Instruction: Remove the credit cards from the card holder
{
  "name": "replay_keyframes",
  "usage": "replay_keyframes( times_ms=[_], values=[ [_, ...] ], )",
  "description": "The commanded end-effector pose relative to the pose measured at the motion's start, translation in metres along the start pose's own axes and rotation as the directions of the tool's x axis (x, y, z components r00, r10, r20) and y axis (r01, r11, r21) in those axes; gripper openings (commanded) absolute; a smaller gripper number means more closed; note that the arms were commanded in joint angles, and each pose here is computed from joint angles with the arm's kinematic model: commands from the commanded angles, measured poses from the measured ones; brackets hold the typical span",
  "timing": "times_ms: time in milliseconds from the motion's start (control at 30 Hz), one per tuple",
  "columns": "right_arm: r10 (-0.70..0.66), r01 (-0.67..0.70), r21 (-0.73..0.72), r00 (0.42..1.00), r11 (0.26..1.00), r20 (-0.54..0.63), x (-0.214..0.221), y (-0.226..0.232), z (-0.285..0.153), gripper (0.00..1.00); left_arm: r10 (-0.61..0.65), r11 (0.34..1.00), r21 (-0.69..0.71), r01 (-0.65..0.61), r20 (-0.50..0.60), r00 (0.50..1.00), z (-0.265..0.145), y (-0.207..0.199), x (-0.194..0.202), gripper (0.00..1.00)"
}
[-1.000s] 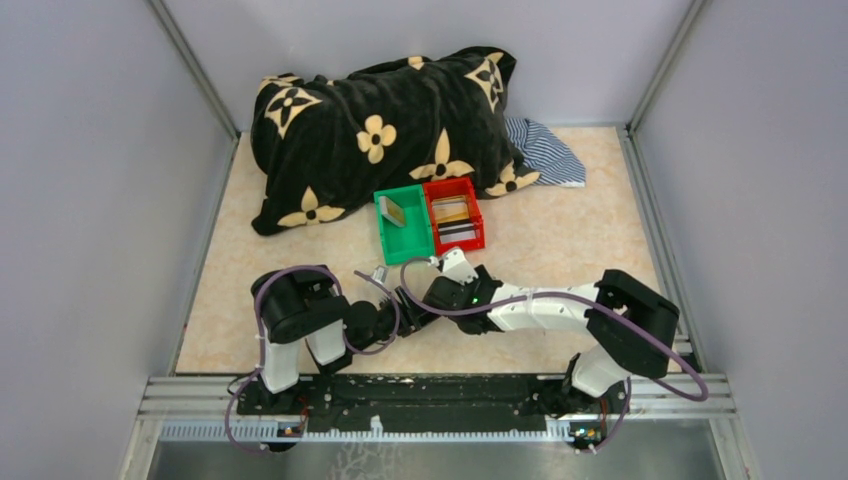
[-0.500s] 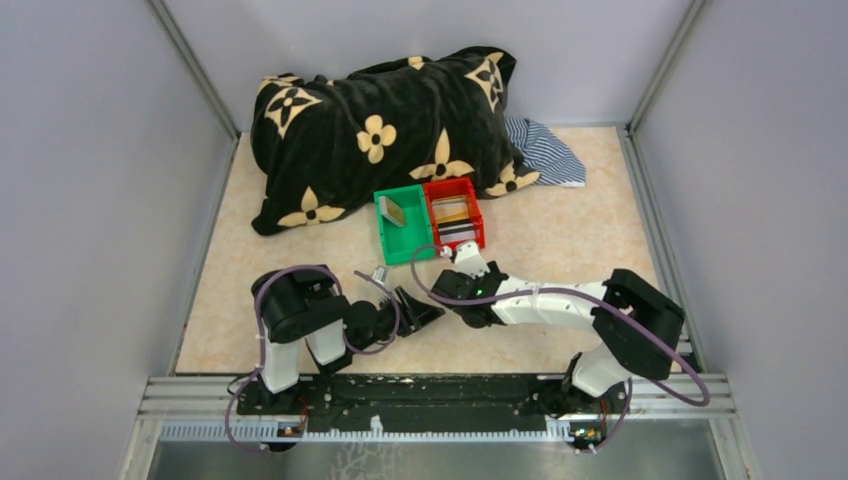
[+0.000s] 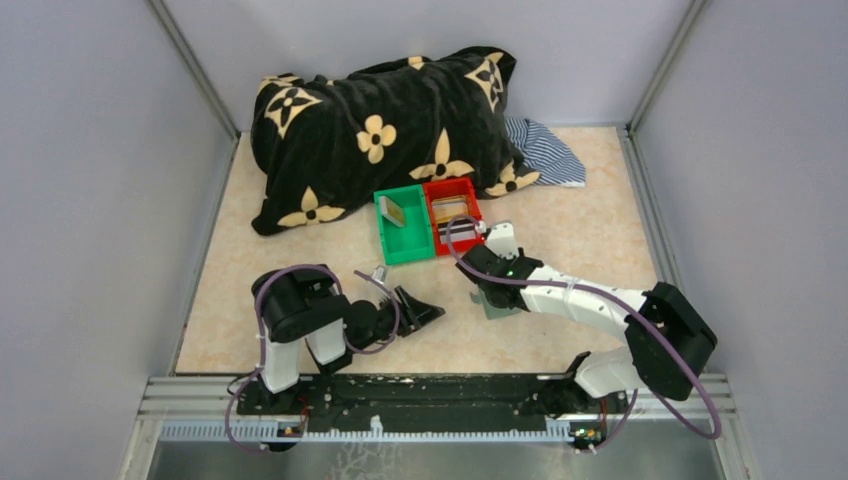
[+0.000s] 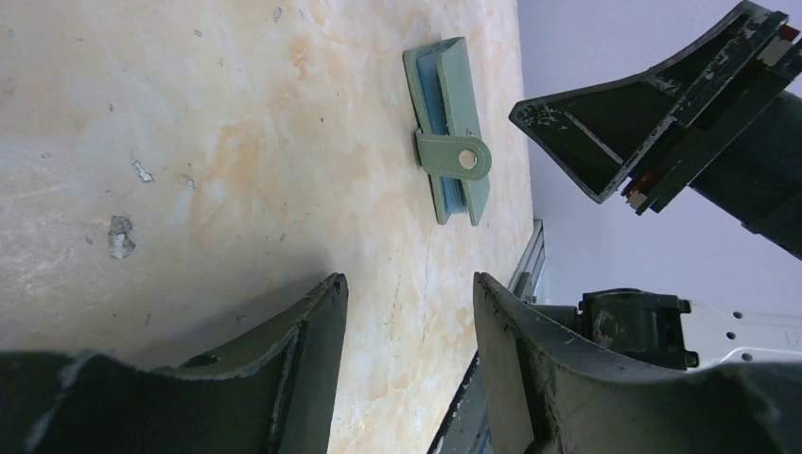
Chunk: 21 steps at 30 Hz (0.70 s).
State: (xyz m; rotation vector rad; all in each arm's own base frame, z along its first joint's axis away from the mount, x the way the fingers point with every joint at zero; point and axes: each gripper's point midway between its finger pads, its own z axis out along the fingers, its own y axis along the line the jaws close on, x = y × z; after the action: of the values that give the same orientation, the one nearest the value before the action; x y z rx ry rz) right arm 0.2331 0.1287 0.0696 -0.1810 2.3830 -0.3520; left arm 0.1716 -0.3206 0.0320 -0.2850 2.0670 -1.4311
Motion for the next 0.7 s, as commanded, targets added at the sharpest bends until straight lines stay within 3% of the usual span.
replay_keyframes(
  times_ms=[0, 167, 333, 500, 667],
  values=[
    [0.020, -0.019, -0.030, 0.999, 0.999, 0.026, -0.009, -0.001, -0.003, 0.44, 0.043, 0.995, 0.086, -0.046, 0.035, 0.998, -0.010, -0.010, -0.006, 0.59],
    [0.046, -0.044, -0.057, 0.998, 0.997, 0.035, -0.019, 0.004, -0.003, 0.61, 0.086, 0.986, 0.141, -0.088, 0.021, 0.996, -0.007, -0.023, -0.005, 0.60],
    [0.197, -0.203, -0.145, 0.979, 0.968, -0.058, -0.012, 0.002, 0.017, 0.57, 0.212, 0.917, 0.348, -0.197, -0.006, 0.977, -0.003, -0.077, 0.003, 0.64],
    [0.247, -0.257, -0.132, 0.965, 0.957, -0.087, -0.003, -0.010, 0.032, 0.43, 0.254, 0.866, 0.447, -0.223, -0.010, 0.967, 0.000, -0.109, 0.005, 0.63],
    [0.211, -0.234, -0.159, 0.966, 0.959, -0.148, 0.019, 0.003, 0.044, 0.04, 0.301, 0.834, 0.488, -0.257, -0.012, 0.954, 0.023, -0.138, 0.009, 0.61]
  ],
)
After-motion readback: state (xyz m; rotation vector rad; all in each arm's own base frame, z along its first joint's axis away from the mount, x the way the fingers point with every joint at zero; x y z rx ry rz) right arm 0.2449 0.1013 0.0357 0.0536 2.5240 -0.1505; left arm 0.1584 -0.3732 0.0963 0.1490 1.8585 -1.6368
